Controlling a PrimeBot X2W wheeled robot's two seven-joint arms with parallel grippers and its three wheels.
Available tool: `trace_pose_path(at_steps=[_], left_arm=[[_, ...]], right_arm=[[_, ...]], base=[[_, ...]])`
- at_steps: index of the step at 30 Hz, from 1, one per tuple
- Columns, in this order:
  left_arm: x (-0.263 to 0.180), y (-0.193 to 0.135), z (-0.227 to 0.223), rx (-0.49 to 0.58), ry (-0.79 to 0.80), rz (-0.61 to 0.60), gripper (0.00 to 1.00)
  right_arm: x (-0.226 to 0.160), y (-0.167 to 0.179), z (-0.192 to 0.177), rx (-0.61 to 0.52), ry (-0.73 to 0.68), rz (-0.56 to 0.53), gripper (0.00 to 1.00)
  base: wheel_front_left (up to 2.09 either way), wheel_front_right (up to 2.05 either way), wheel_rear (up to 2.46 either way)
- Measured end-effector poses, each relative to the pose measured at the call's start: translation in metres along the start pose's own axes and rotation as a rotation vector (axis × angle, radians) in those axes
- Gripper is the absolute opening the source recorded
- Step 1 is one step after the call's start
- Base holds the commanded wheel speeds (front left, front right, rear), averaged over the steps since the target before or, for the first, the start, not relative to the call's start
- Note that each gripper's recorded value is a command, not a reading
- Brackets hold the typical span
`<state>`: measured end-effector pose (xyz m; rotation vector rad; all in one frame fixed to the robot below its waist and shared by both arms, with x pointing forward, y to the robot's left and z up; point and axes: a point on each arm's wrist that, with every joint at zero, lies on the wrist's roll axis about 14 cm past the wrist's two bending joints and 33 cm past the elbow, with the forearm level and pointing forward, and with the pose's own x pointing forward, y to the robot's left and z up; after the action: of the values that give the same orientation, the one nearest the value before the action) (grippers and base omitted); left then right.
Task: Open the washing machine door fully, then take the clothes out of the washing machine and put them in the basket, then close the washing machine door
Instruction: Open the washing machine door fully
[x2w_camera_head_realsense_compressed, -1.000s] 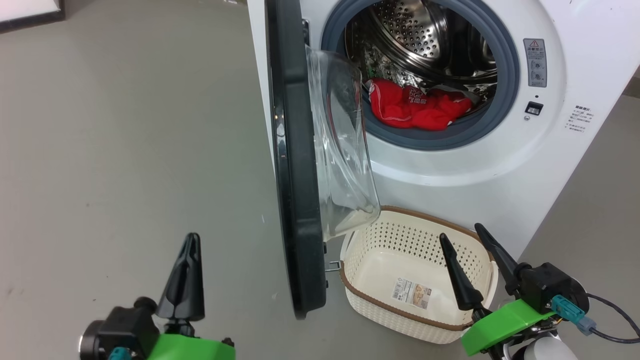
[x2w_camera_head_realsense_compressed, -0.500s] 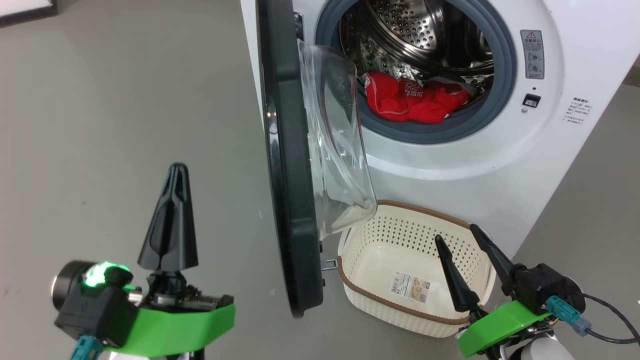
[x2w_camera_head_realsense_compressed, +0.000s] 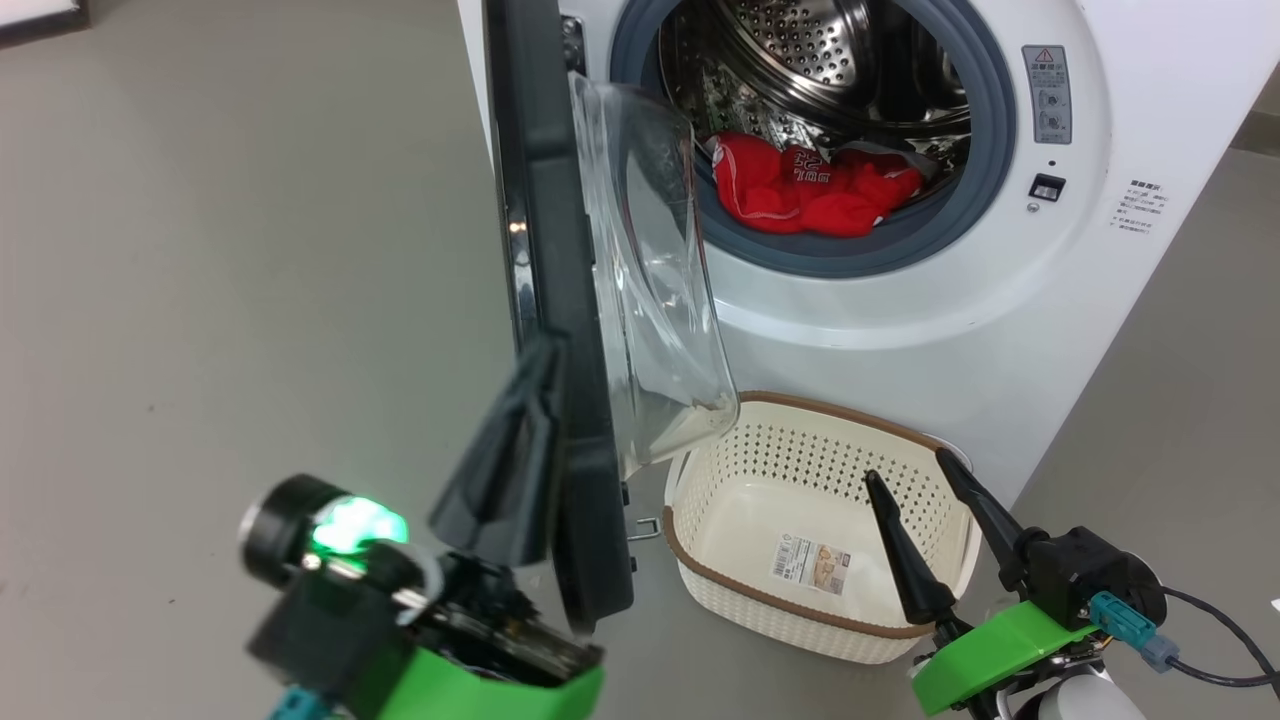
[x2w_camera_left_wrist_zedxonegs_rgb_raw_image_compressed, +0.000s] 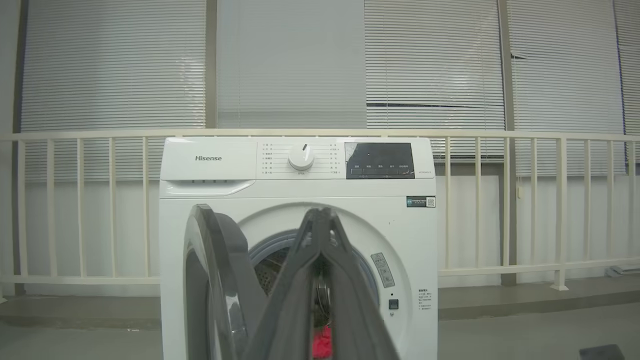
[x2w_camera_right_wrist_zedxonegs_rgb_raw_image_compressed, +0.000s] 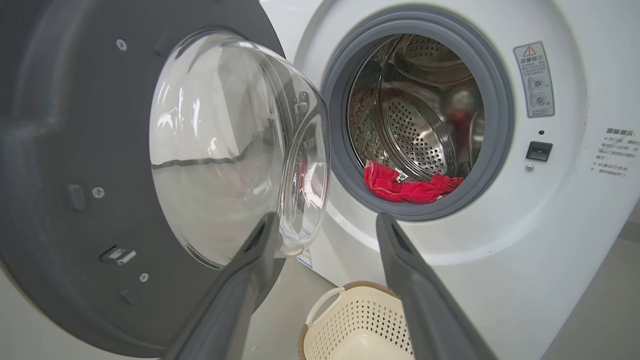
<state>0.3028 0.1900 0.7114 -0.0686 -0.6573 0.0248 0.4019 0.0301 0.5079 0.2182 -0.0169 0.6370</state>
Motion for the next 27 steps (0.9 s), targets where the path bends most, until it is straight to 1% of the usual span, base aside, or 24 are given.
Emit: trace_pose_path(at_steps=[4, 9, 15, 20, 23, 27], left_arm=[[-0.003, -0.021, -0.021, -0.054, 0.081, -0.064, 0.00], [-0.012, -0.036, -0.053, -0.091, 0.192, -0.105, 0.00], [-0.027, -0.039, -0.095, -0.109, 0.331, -0.105, 0.00], [-0.039, -0.038, -0.122, -0.111, 0.420, -0.100, 0.00], [-0.043, -0.036, -0.132, -0.103, 0.448, -0.092, 0.00], [-0.043, -0.024, -0.139, -0.081, 0.458, -0.050, 0.00]], right_arm=[[-0.001, -0.002, 0.000, 0.001, 0.001, -0.006, 1.00], [-0.002, -0.003, 0.000, 0.001, 0.001, -0.010, 1.00], [-0.003, -0.005, -0.002, 0.003, 0.004, -0.016, 1.00], [-0.005, -0.007, -0.002, 0.003, 0.004, -0.022, 1.00], [-0.006, -0.007, -0.002, 0.002, 0.004, -0.023, 1.00], [-0.006, -0.008, -0.001, 0.002, 0.003, -0.026, 1.00]], base=[[0.00, 0.00, 0.00], [0.00, 0.00, 0.00], [0.00, 0.00, 0.00], [0.00, 0.00, 0.00], [0.00, 0.00, 0.00], [0.00, 0.00, 0.00]])
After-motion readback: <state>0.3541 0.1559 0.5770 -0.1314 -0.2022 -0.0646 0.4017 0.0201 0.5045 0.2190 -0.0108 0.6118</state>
